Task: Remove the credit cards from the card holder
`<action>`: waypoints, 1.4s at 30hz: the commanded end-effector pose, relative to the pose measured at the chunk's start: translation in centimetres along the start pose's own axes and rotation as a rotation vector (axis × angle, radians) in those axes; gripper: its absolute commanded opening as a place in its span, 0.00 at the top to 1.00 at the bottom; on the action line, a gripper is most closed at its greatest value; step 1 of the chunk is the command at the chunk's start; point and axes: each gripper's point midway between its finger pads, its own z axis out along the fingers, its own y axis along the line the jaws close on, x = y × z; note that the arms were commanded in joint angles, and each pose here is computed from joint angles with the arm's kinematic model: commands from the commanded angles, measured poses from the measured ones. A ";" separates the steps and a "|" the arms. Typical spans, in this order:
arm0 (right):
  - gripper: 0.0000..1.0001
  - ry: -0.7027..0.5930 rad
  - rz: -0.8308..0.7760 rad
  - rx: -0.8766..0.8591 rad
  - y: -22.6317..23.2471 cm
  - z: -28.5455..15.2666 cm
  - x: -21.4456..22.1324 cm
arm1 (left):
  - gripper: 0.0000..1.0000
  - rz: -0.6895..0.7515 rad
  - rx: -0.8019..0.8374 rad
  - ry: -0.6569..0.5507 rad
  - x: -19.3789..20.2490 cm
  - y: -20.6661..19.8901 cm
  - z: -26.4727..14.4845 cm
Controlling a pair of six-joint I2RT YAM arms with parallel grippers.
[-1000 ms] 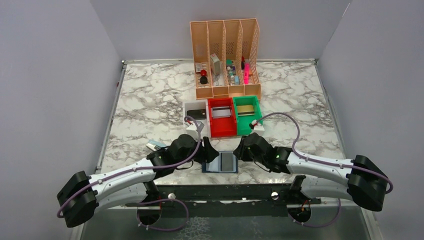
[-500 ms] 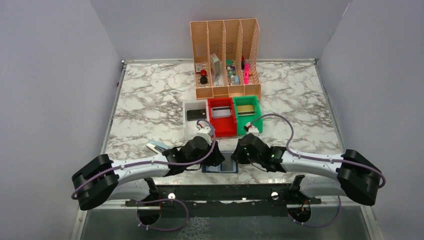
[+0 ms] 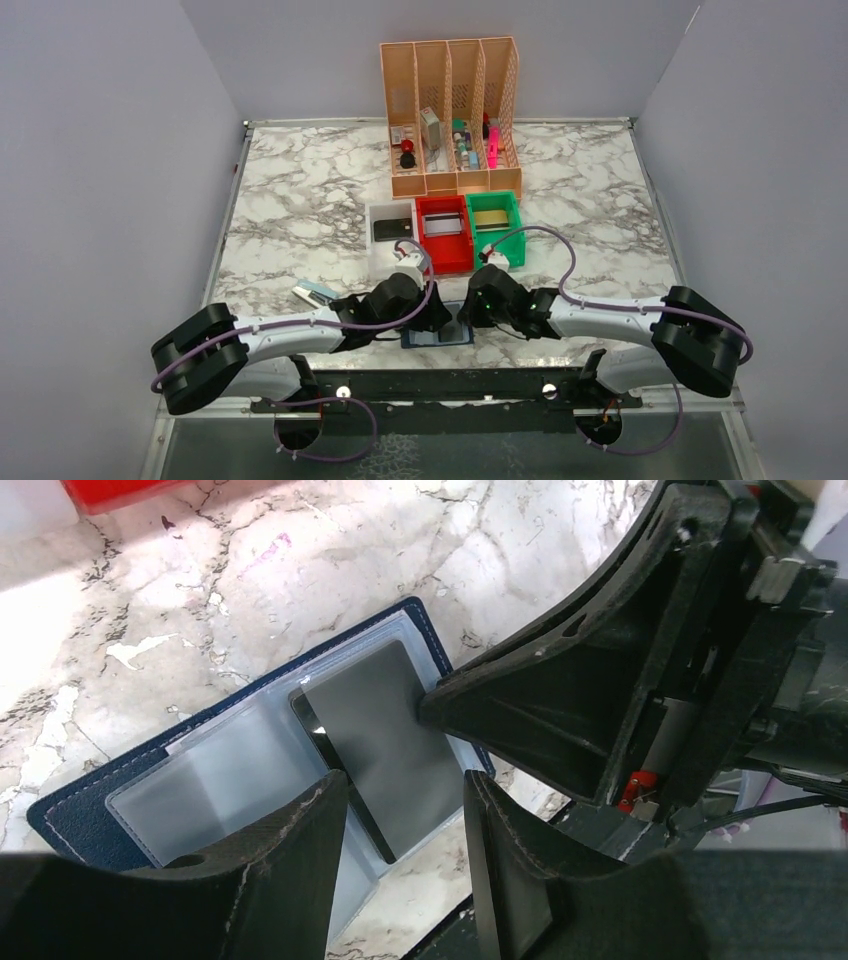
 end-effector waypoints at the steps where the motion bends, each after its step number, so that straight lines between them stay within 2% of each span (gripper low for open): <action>1: 0.83 0.010 -0.013 -0.004 0.5 0.0 -0.2 | 0.51 -0.008 -0.027 -0.006 0.4 0.8 0.4; 7: 0.92 0.019 -0.021 -0.003 0.3 0.1 0.0 | 0.56 -0.022 -0.082 0.008 1.5 2.6 0.7; 12: 0.93 0.027 -0.027 0.006 0.3 0.3 0.1 | 0.61 -0.042 -0.120 0.026 2.5 3.8 1.0; 16: 0.93 0.031 -0.031 -0.002 0.5 0.3 0.1 | 0.68 -0.117 -0.149 -0.006 3.4 5.4 0.7; 31: 0.89 0.015 -0.052 -0.128 2.5 -1.2 -0.3 | 0.69 -0.109 -0.100 -0.027 3.4 5.1 0.4; 36: 0.87 0.047 -0.047 -0.031 1.2 -0.2 0.1 | 0.71 -0.101 -0.088 -0.035 3.2 5.0 0.1; 42: 0.86 0.063 -0.046 -0.026 1.2 0.4 0.5 | 0.73 -0.098 -0.071 -0.032 3.2 4.6 0.1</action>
